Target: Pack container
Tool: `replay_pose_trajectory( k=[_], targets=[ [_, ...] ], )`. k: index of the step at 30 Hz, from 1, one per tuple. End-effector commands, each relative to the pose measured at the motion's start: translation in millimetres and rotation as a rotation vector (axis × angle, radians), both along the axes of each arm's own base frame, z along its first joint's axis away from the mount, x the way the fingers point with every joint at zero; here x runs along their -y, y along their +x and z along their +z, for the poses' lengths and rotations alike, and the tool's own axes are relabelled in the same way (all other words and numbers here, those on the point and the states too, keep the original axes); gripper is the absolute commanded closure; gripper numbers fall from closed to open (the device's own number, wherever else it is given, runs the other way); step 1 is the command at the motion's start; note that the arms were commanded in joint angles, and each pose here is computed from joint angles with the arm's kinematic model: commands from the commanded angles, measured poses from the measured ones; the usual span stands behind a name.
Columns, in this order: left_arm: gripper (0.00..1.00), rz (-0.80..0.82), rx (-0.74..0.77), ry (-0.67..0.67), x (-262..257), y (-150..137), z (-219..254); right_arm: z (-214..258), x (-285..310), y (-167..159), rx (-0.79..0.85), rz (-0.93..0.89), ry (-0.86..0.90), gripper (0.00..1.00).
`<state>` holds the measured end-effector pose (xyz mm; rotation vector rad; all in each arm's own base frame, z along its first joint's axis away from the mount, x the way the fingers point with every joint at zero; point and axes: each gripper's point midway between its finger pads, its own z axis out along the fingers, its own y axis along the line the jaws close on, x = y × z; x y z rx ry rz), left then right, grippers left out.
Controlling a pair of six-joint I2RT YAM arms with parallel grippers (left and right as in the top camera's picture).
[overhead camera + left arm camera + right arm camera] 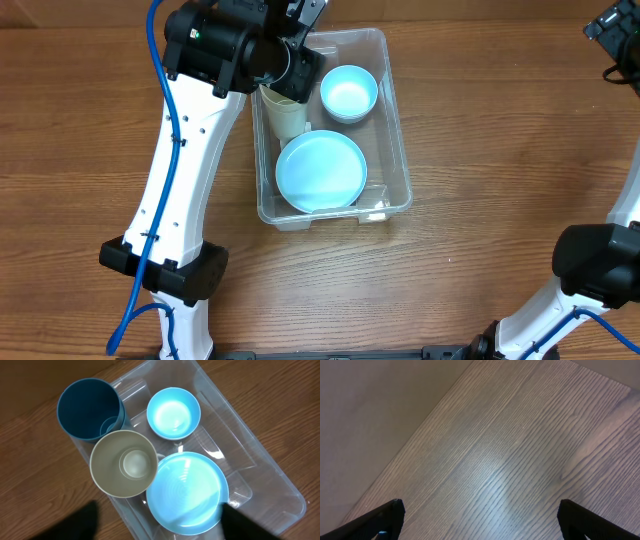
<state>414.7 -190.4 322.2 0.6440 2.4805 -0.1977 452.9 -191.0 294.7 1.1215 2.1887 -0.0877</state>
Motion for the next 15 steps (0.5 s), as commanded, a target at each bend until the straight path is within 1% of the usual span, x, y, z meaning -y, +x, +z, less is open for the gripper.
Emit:
replay_pose_trajectory(
  k=[1,2,5,7,10,12,15],
  targets=[
    [0.00,0.010,0.009,0.016,-1.7,2.6,-0.8,14.1,-1.0,-1.7,0.034,-0.004,-0.011,0.00],
    [0.00,0.014,-0.002,-0.005,1.2,1.4,-0.9,14.1,-1.0,-1.7,0.034,-0.004,-0.011,0.00],
    [0.00,0.012,-0.008,-0.011,2.3,0.1,-1.3,14.1,-1.0,-1.7,0.033,-0.004,-0.012,0.00],
    [0.00,0.032,-0.084,-0.075,9.9,-12.2,-5.3,14.1,-1.0,-1.7,0.033,-0.004,-0.012,0.00],
    [0.00,0.032,-0.090,-0.077,9.7,-13.2,-5.8,14.1,-1.0,-1.7,0.034,-0.004,-0.011,0.00],
    [0.00,0.056,-0.102,-0.036,0.6,-15.4,-10.0,14.1,-1.0,-1.7,0.034,-0.004,-0.011,0.00],
    [0.00,0.090,-0.151,0.045,-16.1,-27.3,-19.1,14.1,-1.0,-1.7,0.033,-0.004,-0.012,0.00]
  ],
)
